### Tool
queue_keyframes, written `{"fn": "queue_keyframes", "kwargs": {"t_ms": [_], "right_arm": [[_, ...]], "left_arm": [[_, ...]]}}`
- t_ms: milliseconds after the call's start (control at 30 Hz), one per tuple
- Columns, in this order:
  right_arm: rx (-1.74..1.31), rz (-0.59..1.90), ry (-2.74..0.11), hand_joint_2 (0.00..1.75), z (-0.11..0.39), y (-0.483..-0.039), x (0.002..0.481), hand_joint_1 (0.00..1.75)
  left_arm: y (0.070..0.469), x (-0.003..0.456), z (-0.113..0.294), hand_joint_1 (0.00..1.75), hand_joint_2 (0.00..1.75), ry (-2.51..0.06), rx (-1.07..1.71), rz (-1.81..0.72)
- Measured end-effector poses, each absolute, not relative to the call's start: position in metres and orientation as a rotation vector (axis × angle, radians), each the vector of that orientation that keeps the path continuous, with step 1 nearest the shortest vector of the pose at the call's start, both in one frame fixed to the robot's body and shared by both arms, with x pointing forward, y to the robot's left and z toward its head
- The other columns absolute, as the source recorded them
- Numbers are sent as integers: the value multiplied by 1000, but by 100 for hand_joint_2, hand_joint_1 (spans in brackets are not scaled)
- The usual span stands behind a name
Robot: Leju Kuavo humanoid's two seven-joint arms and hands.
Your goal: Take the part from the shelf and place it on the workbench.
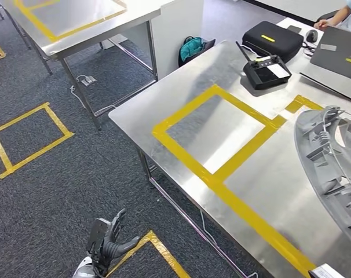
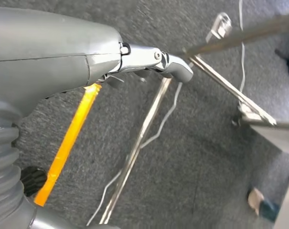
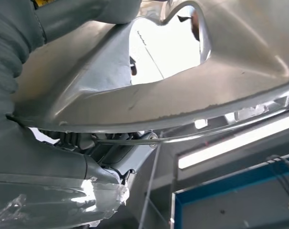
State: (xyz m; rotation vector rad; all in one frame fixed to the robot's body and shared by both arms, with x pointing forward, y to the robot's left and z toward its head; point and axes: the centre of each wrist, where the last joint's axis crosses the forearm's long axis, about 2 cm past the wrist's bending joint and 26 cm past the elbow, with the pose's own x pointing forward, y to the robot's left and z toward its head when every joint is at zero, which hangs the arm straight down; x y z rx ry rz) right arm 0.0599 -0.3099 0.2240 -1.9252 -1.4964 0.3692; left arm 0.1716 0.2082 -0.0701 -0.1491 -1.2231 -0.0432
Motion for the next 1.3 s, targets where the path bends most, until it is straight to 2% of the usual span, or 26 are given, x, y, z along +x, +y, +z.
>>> {"fn": "queue_keyframes", "kwargs": {"t_ms": [633,900,1300], "right_arm": [[-1752,553,-1323,175,166,-345,36,175],[-1456,723,-1184,175,141,-386,45,175],[-1434,724,-996,175,116,-417,59,175]], "left_arm": [[207,173,-69,0,175,-1223,-188,-61],[205,180,-66,0,175,-1237,-213,-95],[200,186,-63,0,175,-1247,-230,-129]]}}
